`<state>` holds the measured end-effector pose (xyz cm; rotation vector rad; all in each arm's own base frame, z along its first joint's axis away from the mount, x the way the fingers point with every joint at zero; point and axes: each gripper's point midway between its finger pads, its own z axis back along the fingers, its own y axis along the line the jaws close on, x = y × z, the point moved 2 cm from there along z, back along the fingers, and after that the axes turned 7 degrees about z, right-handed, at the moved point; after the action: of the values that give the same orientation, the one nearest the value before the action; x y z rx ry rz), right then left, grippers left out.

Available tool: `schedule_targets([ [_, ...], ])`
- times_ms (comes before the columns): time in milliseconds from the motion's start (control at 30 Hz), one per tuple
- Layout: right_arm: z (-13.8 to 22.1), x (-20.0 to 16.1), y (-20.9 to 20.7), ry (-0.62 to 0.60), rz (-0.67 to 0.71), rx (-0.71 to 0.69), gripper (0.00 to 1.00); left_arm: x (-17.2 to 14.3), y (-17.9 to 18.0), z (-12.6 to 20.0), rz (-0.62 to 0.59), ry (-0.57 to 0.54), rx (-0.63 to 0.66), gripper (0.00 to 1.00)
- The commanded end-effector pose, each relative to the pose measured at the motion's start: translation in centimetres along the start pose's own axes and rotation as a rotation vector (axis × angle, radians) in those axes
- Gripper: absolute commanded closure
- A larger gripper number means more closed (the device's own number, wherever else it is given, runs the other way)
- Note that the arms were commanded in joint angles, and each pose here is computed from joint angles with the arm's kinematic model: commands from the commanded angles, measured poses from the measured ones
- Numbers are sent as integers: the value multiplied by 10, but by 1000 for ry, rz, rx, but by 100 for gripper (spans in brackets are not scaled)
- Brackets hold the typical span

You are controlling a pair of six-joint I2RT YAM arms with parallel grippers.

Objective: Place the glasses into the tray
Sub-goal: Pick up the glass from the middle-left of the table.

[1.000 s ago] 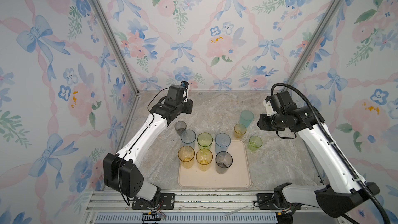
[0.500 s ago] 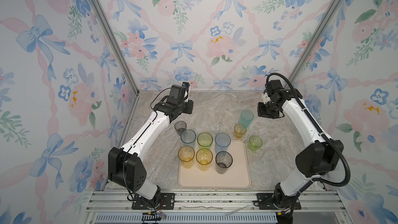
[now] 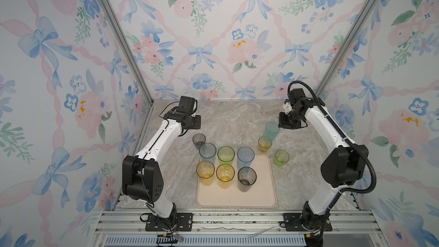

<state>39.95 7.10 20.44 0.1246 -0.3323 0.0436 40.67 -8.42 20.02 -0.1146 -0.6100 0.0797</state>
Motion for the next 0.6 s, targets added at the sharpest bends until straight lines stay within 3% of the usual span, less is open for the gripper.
schedule_targets([
  [0,9,5,5,-32,21,30,70,-27,8,-14,19,113,23,65],
  [333,11,3,7,-35,39,44,70,-64,13,-33,61,240,-11,67],
  [567,15,1,7,-43,46,44,70,-71,18,-44,67,275,3,70],
])
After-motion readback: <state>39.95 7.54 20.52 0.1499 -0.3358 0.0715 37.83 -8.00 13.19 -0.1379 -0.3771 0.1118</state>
